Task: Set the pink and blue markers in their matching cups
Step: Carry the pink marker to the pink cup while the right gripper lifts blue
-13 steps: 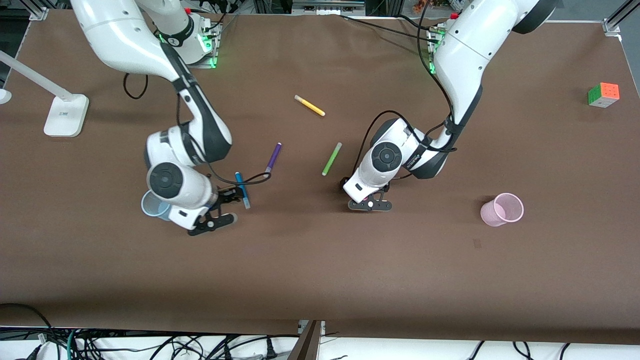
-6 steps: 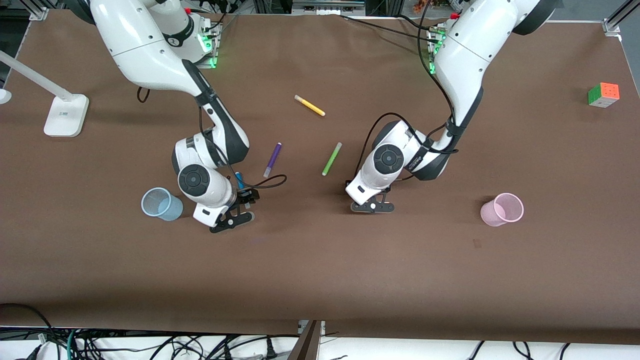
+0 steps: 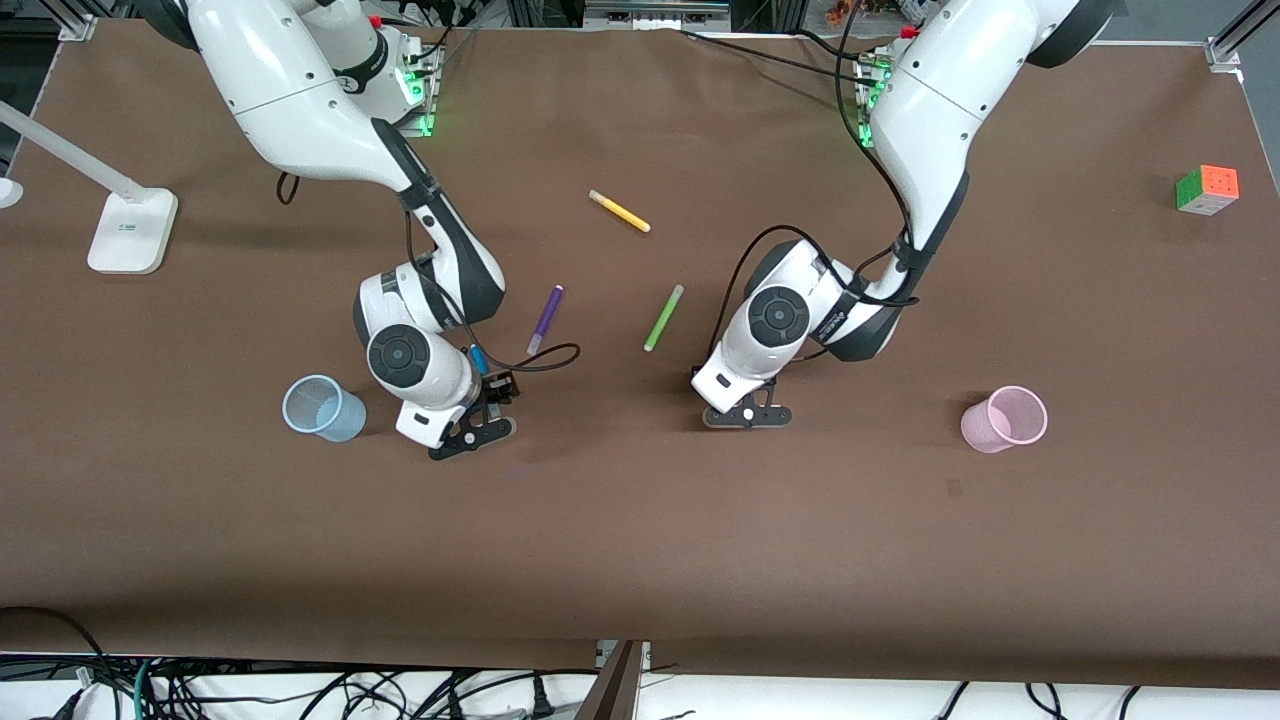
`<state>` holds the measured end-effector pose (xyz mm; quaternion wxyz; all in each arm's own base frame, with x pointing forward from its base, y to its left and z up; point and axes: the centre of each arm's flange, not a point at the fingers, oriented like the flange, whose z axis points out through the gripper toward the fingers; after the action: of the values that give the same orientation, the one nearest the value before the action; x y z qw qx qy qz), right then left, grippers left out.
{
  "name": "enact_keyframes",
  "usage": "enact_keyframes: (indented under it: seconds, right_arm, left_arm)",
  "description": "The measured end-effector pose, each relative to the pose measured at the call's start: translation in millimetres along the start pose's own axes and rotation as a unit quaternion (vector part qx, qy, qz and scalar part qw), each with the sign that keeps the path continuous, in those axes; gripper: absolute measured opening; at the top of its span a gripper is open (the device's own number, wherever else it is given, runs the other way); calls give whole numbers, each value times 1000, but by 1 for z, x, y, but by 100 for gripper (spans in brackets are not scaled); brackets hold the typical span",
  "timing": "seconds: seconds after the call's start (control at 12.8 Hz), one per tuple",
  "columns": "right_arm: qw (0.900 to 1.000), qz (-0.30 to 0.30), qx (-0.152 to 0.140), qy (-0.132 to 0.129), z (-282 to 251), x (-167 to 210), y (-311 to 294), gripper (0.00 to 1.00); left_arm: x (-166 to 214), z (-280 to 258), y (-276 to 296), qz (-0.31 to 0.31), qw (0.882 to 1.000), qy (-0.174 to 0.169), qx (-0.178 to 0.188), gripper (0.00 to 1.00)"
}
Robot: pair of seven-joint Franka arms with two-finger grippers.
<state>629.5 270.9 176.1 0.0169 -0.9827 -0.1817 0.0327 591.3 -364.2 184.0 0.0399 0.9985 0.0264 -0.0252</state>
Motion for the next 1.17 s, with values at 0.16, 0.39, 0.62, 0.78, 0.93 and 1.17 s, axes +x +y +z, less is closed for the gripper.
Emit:
enact_keyframes:
  seconds: [0.16,0.39,0.62,0.78,0.93,1.17]
  right_arm:
    - [1000,0,-1,2,-3,1,0,39]
    - [1000,-3,-1,3,-4,1,-1,17]
    - [1000,-14,-1,19,-12,7,-3,17]
    - [998,-30,-3,46,-42,19,-1,17]
    - [996,-55,-8,67,-85,29,4,17]
    - [988,-142,-17,59,-144,33,17,17]
  left_arm:
    - [13,-27,-15,-13,1000,-2,9,18]
    - [39,-103,-65,-2,999,-17,31,18]
    - [64,-174,-138,-11,998,-60,7,18]
    - [79,-206,-185,-51,995,-84,-35,18]
    - [90,-222,-225,-96,987,-101,-79,18]
    - [98,-228,-295,-170,963,-134,-158,18]
